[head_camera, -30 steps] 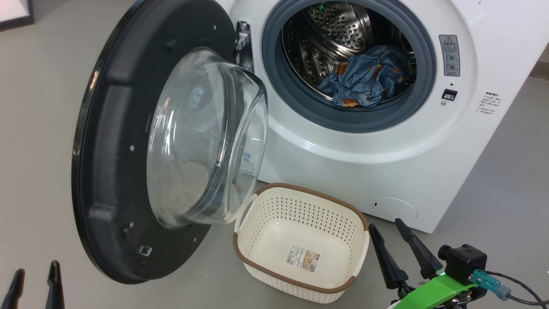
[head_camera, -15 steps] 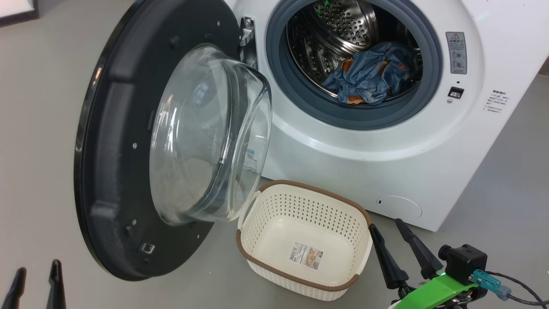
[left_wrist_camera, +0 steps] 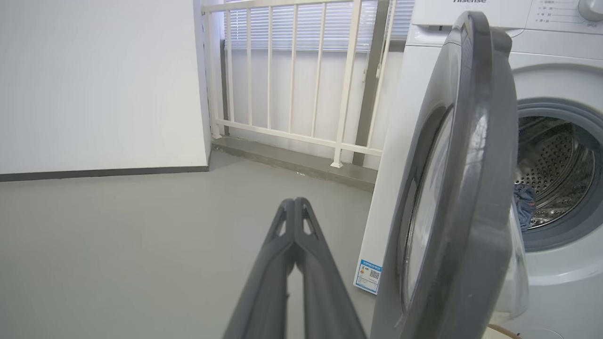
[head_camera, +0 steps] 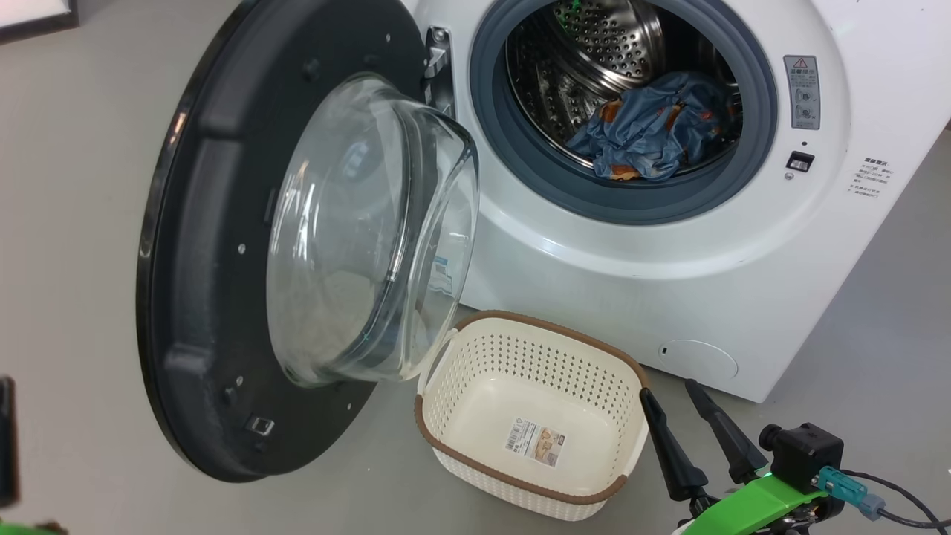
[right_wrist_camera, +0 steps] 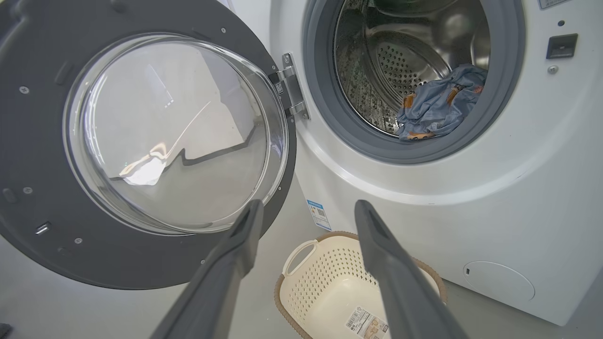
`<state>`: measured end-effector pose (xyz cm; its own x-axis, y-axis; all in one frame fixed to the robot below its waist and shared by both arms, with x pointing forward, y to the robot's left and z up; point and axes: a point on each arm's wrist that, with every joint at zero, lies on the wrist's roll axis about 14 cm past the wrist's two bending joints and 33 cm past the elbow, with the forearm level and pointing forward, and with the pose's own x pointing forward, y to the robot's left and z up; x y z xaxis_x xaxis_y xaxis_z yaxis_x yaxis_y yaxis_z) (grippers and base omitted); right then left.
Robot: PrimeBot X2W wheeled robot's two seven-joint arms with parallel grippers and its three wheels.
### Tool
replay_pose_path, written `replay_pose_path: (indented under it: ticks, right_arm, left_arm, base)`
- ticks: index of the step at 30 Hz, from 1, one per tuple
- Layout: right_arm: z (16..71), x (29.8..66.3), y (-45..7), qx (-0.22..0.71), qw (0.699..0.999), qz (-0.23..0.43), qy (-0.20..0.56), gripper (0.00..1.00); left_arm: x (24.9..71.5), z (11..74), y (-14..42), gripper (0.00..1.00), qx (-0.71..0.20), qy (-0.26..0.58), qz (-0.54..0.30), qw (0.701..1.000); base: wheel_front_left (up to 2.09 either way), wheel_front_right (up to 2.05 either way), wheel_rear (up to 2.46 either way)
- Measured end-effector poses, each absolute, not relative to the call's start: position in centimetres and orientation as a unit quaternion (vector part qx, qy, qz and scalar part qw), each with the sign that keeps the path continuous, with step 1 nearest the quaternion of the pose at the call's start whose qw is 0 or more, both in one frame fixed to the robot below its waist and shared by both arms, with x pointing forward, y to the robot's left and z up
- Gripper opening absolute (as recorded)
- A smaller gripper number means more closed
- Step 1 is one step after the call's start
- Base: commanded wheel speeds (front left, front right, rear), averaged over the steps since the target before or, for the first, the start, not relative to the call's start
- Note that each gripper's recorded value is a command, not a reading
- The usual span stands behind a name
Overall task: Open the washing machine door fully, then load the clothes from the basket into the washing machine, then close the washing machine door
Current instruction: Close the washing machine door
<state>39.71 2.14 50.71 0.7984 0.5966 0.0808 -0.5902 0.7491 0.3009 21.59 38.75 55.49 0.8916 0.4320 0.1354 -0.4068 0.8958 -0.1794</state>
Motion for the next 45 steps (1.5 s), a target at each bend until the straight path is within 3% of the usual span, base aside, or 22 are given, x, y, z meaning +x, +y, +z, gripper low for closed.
replay_pose_path:
  ticks: [4, 20, 24, 35, 45]
  right_arm:
    - [50.6, 39.7, 2.2, 0.158, 0.935, 0.317, 0.012, 1.0]
    - [51.2, 39.9, 1.6, 0.159, 0.938, 0.309, 0.003, 1.0]
    - [51.2, 39.9, 1.2, 0.161, 0.94, 0.302, 0.002, 1.0]
    - [51.4, 40.0, -0.4, 0.17, 0.946, 0.276, -0.004, 1.0]
    - [51.8, 40.0, -1.5, 0.17, 0.95, 0.261, -0.012, 1.0]
  left_arm:
    - [22.5, 57.7, 39.5, 0.0, -0.075, -0.098, 0.204, 0.971]
    - [26.9, 64.4, 41.5, 0.0, -0.233, -0.129, 0.145, 0.953]
    - [28.5, 65.8, 42.4, 0.0, -0.316, -0.126, 0.144, 0.929]
    - [32.8, 63.5, 38.2, 0.0, -0.528, 0.0, 0.077, 0.846]
    - [33.8, 64.0, 34.7, 0.0, -0.563, 0.061, 0.016, 0.824]
  base:
    - [0.0, 0.0, 0.0]
    - [0.0, 0.0, 0.0]
    - [0.0, 0.0, 0.0]
    - [0.0, 0.0, 0.0]
    - [0.0, 0.0, 0.0]
